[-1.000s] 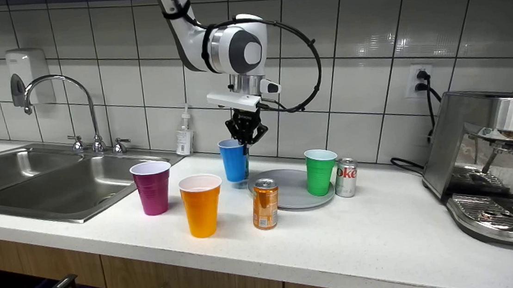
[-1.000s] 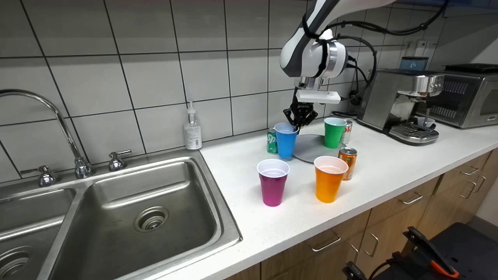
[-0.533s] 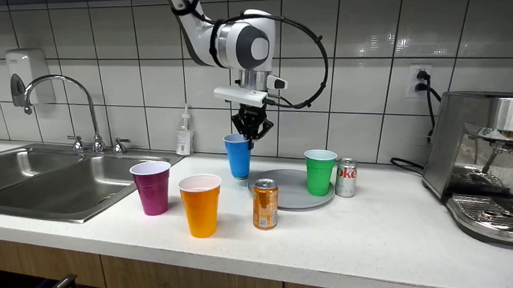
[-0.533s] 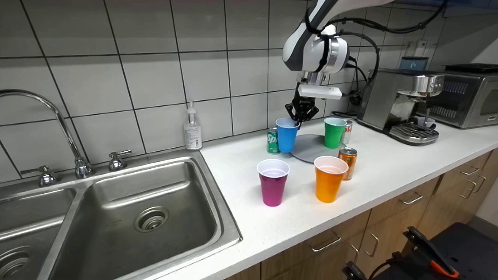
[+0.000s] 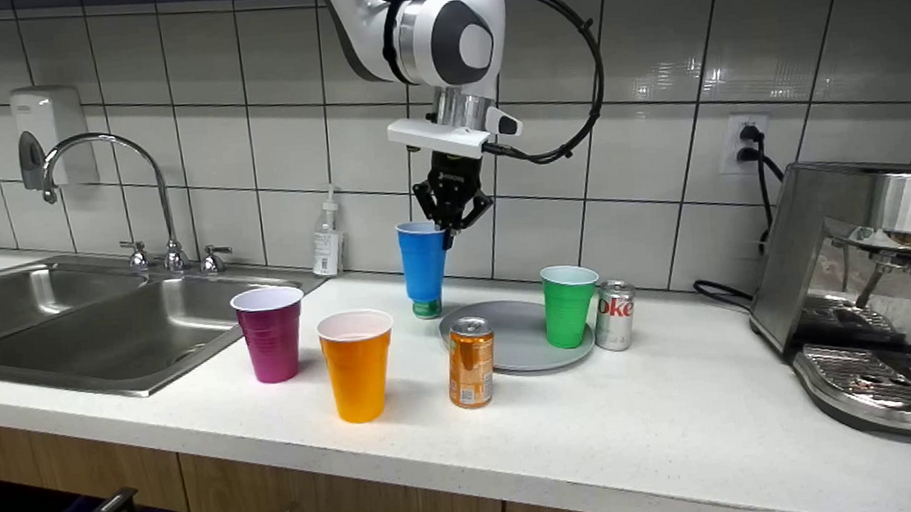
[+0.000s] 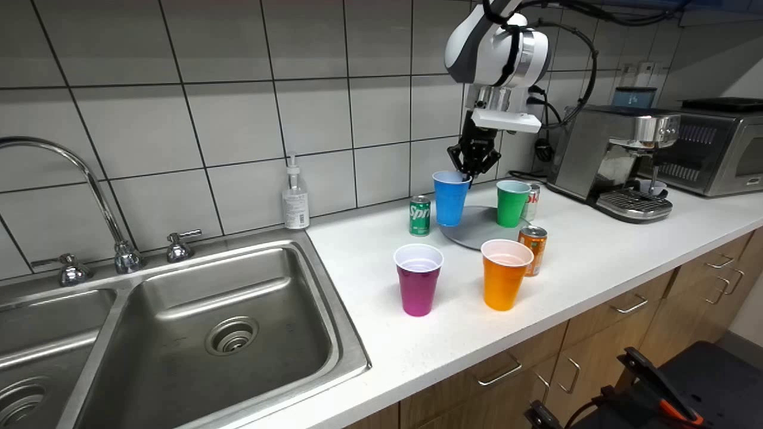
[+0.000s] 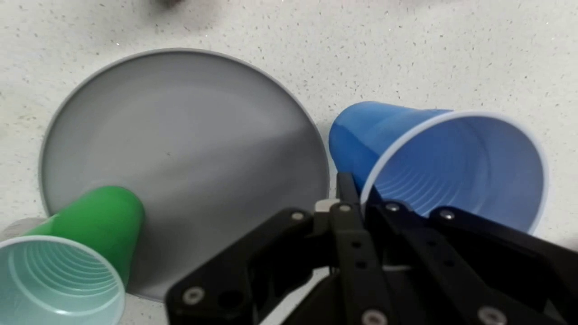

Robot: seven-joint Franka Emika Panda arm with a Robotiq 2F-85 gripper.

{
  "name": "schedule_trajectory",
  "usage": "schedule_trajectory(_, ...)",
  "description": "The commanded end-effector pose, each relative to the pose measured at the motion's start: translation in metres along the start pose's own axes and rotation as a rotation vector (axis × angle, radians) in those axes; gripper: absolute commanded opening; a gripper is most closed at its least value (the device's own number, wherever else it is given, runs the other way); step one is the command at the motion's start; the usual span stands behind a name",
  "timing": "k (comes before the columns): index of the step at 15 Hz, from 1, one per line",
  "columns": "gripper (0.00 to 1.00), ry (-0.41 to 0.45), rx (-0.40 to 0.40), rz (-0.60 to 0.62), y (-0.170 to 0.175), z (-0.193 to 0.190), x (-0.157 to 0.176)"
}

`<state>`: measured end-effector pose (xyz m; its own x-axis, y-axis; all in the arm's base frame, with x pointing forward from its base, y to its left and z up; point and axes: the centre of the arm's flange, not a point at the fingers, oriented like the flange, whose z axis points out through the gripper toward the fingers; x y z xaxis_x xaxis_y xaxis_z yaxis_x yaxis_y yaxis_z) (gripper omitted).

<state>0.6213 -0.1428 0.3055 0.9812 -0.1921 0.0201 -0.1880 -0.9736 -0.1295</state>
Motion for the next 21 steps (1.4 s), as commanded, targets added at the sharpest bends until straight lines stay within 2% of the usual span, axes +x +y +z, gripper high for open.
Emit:
schedule_trajectory(1,0.01,-0.011,-0.02,-0.012,0.008,-0.01,0.003)
schedule_trajectory(11,0.01,0.004,-0.072,0.024,0.036,0.011,0.018)
schedule_trajectory(18,0.01,0.01,-0.081,0.046,0.044,0.03,0.046)
schedule_trajectory(21,0.01,0.019,-0.085,0.057,0.051,0.024,0.056)
